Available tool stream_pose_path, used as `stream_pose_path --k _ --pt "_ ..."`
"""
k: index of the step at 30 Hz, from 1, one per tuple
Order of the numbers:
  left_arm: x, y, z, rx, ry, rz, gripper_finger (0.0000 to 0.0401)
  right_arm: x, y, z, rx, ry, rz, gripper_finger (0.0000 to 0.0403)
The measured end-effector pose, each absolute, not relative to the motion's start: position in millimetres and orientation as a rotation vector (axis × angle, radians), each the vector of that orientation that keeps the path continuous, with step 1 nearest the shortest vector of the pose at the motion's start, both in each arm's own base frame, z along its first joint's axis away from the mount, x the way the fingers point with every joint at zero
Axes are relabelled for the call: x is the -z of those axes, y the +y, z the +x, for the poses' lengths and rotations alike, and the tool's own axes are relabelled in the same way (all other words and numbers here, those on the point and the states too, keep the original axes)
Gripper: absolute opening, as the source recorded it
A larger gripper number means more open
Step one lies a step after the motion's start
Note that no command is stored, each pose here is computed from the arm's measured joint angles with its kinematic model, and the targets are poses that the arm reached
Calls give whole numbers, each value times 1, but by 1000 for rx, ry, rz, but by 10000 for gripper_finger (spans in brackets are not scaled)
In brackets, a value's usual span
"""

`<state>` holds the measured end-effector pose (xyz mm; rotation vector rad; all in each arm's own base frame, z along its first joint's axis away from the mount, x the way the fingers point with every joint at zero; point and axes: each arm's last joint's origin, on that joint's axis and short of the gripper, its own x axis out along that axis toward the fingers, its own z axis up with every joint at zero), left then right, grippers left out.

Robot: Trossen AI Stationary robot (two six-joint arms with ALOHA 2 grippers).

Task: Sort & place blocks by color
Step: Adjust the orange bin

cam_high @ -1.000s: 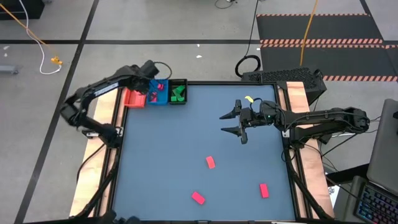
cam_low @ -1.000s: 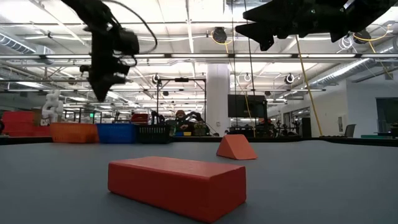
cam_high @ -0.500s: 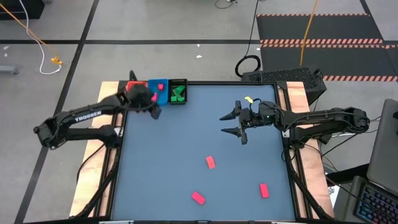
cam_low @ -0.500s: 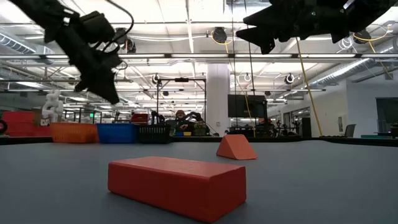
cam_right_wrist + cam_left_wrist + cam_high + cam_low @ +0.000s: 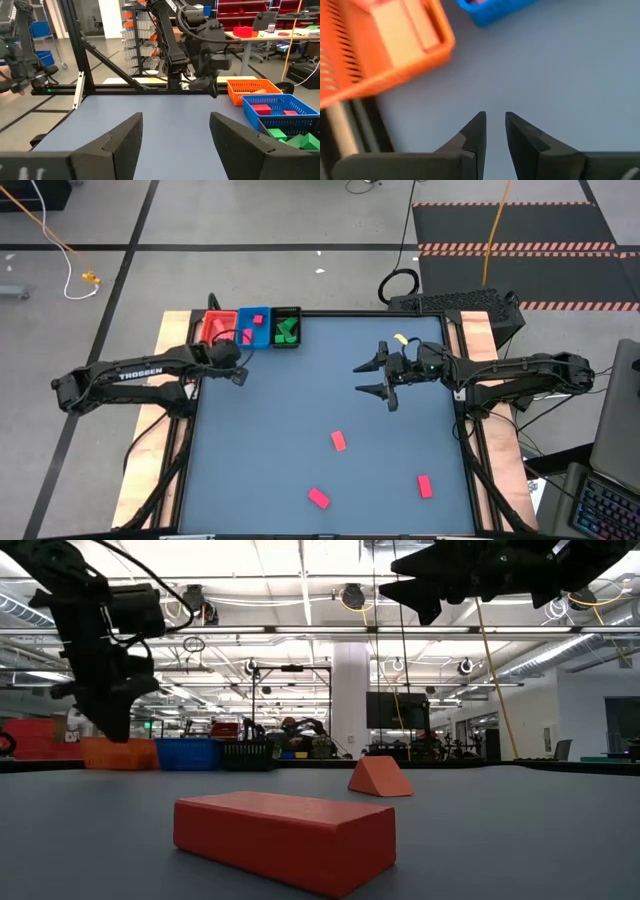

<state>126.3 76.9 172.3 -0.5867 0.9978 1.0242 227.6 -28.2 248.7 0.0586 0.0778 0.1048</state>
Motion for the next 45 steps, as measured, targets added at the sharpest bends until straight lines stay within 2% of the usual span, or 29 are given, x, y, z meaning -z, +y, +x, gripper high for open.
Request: stream_pose_path --k 6,12,16,21,39,45 --pt "-171 82 123 -1198 980 -511 74 -249 -28 228 -105 78 58 226" --pt "-157 94 122 -1282 1087 -526 74 -249 -28 228 -105 74 57 226" --pt "-148 103 125 -1296 1130 -509 74 -250 -28 228 -106 61 57 226" --pt "-146 113 131 -1288 1077 -488 74 -251 -28 228 -106 60 56 226" --pt "-147 134 116 -1381 1046 -525 74 -250 -28 228 -106 61 53 226" --pt "-146 131 120 -1278 1053 -597 74 -250 -28 228 -106 63 54 226"
